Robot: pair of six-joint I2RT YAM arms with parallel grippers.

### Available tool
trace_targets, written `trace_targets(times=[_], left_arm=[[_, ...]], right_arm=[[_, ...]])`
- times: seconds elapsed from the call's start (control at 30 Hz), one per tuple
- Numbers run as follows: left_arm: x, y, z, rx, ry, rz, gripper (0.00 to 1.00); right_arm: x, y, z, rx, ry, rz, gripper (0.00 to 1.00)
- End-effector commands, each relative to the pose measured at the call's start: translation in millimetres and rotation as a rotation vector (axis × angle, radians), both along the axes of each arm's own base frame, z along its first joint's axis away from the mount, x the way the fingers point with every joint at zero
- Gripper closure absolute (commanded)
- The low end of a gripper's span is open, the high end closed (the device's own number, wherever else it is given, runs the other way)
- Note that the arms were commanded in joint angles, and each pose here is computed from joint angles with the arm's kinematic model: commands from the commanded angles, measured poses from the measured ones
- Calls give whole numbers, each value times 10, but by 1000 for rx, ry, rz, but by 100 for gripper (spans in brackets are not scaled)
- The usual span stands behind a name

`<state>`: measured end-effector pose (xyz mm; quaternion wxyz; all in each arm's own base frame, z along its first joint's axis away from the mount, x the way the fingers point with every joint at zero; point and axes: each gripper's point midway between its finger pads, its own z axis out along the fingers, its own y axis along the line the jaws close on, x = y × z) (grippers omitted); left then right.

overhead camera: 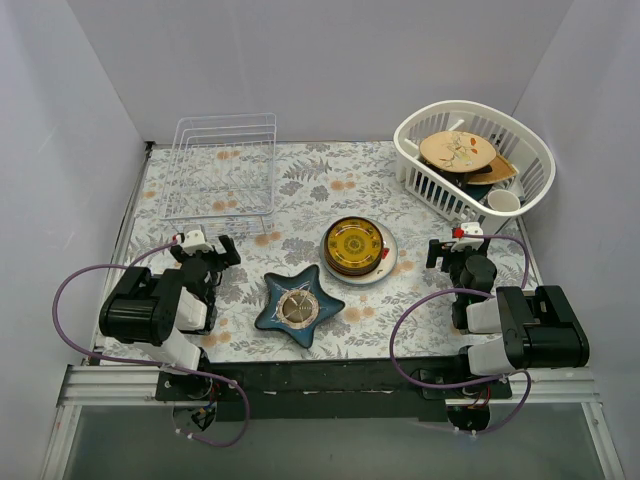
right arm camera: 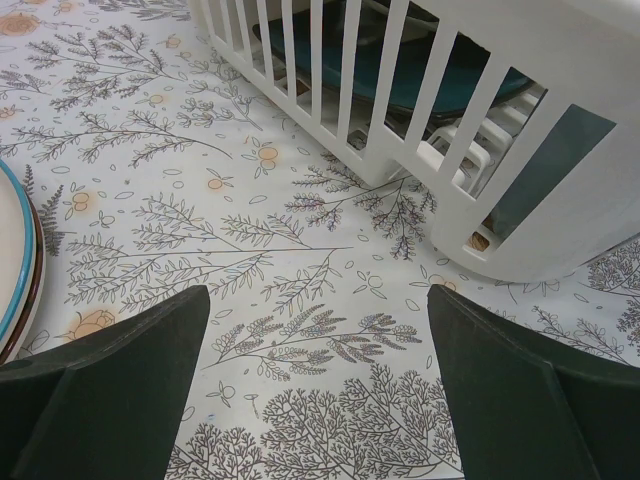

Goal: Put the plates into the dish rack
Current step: Pick up the plate at the center of the board.

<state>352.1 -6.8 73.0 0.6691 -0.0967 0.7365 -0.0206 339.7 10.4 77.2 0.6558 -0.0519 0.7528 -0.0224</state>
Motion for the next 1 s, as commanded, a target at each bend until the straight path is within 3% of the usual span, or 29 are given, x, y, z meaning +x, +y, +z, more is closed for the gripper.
trace_targets(times=[0.0, 0.73, 0.97], left_arm=[[74, 1, 233, 0, -88, 3, 2], [94, 10, 203, -10, -73, -2, 2], [66, 115, 291, -11, -100, 79, 2]], right_arm=[[75, 3, 180, 2, -68, 3, 1], [79, -10, 175, 3, -66, -4, 2], [67, -20, 188, -2, -72, -9, 2]])
